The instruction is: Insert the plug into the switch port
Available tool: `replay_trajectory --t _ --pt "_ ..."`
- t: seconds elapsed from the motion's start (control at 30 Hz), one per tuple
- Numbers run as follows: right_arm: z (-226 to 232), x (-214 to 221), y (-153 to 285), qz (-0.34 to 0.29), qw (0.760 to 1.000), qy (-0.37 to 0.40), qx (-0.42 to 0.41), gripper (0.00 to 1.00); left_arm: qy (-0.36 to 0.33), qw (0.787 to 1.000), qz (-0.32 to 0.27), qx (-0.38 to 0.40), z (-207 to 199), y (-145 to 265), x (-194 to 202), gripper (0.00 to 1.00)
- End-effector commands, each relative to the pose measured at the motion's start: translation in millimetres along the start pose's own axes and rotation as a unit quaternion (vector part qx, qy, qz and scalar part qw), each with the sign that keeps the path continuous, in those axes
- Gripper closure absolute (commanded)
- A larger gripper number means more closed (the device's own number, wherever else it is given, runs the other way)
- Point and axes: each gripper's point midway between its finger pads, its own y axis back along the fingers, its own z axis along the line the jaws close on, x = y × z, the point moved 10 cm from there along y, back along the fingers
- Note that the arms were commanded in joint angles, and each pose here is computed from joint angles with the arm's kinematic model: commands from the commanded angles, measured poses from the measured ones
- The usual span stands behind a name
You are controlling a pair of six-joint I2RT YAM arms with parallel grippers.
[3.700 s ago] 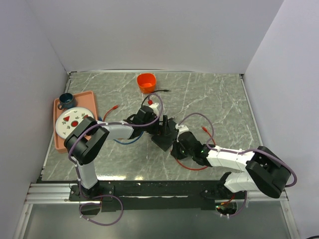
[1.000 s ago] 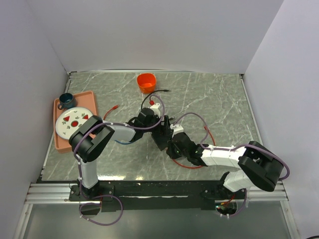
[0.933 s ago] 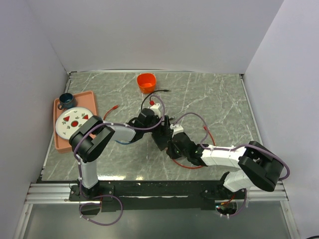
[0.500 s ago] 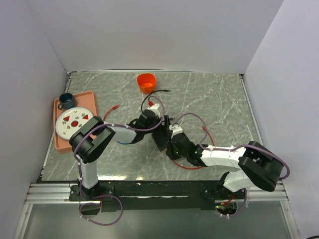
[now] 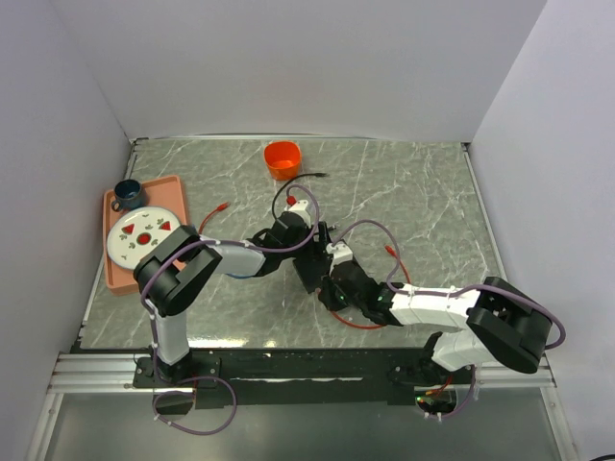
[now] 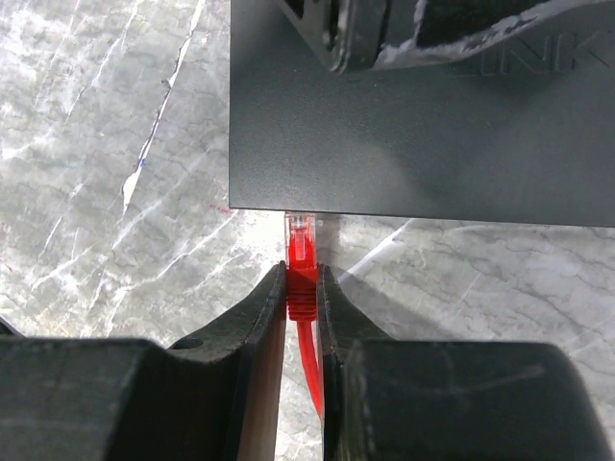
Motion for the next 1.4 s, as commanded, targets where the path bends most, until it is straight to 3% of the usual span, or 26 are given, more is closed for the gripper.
replay_trajectory --t 0.0,0.23,0.5,0.67,0.83,1.03,1.37 --pt "6 -20 2 -0.060 0.998 -0.014 0.009 1.00 0.015 0.992 0.108 -0.070 20 14 43 0.15" --pt "4 -18 2 -0.053 0.998 -0.014 0.021 1.00 -0.005 0.994 0.063 -0.088 21 30 24 0.13" --pt "-3 -10 8 -0.051 0.998 -0.005 0.021 1.00 -0.018 0.994 0.088 -0.056 27 53 26 0.15" --pt "-7 -6 16 -0.053 0.998 0.012 0.009 1.00 -0.012 0.995 0.097 -0.038 28 62 35 0.20" --pt "-7 0 20 -0.038 0.998 0.036 -0.016 1.00 0.002 0.995 0.102 -0.023 35 64 41 0.34" --pt "-8 10 21 0.002 0.999 0.032 -0.003 1.00 0.005 0.993 0.110 -0.050 42 57 45 0.37" --pt "-1 16 18 0.007 1.000 0.030 -0.001 1.00 0.002 0.992 0.117 -0.055 44 54 46 0.38"
